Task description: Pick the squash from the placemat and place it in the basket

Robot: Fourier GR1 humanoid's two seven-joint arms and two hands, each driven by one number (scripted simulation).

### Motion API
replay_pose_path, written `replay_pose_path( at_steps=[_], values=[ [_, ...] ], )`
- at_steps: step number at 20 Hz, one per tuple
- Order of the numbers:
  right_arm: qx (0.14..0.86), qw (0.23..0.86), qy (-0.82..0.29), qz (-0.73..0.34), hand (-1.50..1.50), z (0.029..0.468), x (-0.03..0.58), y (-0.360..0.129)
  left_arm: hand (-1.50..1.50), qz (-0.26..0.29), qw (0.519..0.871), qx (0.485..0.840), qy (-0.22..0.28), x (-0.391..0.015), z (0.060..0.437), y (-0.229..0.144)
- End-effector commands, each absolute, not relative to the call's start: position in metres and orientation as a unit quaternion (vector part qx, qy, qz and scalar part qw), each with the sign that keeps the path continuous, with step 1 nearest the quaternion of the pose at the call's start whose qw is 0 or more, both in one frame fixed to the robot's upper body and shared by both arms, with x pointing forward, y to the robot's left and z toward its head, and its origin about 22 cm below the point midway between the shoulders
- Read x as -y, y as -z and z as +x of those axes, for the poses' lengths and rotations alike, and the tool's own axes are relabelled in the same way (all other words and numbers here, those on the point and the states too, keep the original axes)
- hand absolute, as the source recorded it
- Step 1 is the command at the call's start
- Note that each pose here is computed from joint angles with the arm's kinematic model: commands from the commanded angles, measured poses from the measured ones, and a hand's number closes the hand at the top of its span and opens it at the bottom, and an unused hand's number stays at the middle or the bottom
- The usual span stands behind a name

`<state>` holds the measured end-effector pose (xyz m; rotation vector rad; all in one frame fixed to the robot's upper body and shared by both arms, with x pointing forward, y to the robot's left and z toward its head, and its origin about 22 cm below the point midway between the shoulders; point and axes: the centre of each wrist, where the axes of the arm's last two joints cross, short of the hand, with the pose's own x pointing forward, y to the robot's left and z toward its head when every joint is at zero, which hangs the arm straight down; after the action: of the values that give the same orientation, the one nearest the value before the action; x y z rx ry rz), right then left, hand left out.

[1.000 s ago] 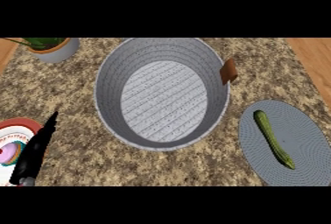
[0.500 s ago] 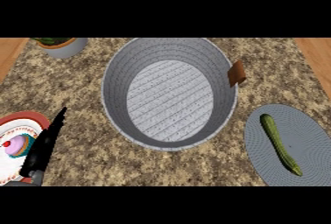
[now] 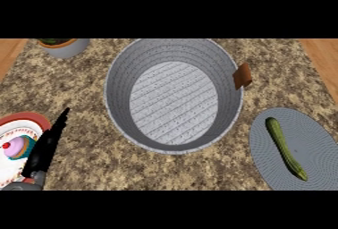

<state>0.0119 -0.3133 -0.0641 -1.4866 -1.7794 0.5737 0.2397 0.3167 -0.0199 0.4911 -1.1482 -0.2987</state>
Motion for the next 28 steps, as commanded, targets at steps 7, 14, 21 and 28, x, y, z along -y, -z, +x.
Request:
replay_pose_path(
  at_steps=[7,14,21,28],
  values=[
    [0.706,0.320,-0.238,-0.585,-1.50,0.041,0.303,0.066,0.00,0.227,0.805,0.530,0.142,-0.308,0.242,0.020],
    [0.703,0.330,-0.240,-0.583,-1.50,0.061,0.316,0.072,0.00,0.229,0.798,0.540,0.137,-0.306,0.242,0.021],
    [0.689,0.352,-0.244,-0.585,-1.50,0.057,0.301,0.081,0.00,0.226,0.800,0.538,0.140,-0.315,0.232,0.007],
    [0.677,0.367,-0.248,-0.588,-1.50,0.083,0.315,0.084,0.00,0.231,0.803,0.531,0.142,-0.300,0.239,0.016]
  ],
)
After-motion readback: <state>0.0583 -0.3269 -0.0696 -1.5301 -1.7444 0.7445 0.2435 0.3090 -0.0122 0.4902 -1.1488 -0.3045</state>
